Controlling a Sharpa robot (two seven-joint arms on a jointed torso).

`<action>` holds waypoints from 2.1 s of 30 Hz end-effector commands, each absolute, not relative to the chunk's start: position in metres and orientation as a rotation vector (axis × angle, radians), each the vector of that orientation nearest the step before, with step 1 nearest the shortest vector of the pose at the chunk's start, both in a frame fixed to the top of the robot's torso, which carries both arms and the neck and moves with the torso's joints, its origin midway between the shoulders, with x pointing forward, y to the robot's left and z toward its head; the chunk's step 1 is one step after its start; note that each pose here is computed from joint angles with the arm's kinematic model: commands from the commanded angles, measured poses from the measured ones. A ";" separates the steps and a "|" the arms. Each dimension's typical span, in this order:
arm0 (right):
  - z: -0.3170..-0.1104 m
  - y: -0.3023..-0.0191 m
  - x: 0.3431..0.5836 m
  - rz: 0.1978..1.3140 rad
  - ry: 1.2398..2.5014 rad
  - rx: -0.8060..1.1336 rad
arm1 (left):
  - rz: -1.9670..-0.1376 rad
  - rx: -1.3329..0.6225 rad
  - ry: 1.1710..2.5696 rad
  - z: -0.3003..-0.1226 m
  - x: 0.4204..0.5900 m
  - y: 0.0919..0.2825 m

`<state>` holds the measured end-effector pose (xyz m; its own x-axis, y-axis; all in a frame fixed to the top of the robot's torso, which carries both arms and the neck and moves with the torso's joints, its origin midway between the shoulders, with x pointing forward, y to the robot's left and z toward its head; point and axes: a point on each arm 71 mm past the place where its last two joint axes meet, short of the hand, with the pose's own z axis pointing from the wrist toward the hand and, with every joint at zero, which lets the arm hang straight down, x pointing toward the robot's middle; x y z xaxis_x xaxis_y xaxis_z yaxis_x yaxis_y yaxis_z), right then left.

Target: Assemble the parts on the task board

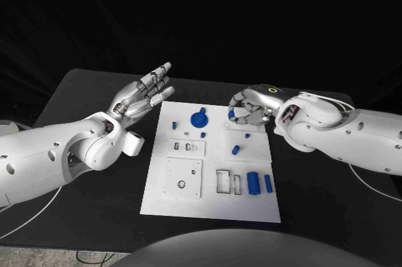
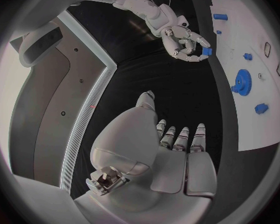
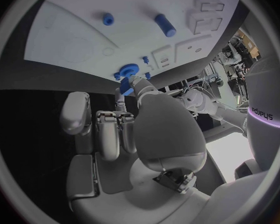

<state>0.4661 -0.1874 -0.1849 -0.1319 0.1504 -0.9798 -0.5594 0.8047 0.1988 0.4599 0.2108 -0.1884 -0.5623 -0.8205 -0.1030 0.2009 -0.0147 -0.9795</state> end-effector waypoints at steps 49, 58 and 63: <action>-0.240 -0.099 0.436 0.608 1.743 -0.324 | -1.690 -0.685 1.527 -0.193 0.458 0.209; -0.243 -0.100 0.435 0.588 1.763 -0.335 | -1.689 -0.687 1.532 -0.195 0.457 0.209; -0.243 -0.100 0.434 0.586 1.769 -0.339 | -1.689 -0.688 1.534 -0.195 0.457 0.209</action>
<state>0.4350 -0.0985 -0.2395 -0.2656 0.1082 -0.9580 -0.5181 0.8219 0.2365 0.4578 0.2111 -0.1959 -0.5664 -0.8180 -0.1007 0.1680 0.0050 -0.9858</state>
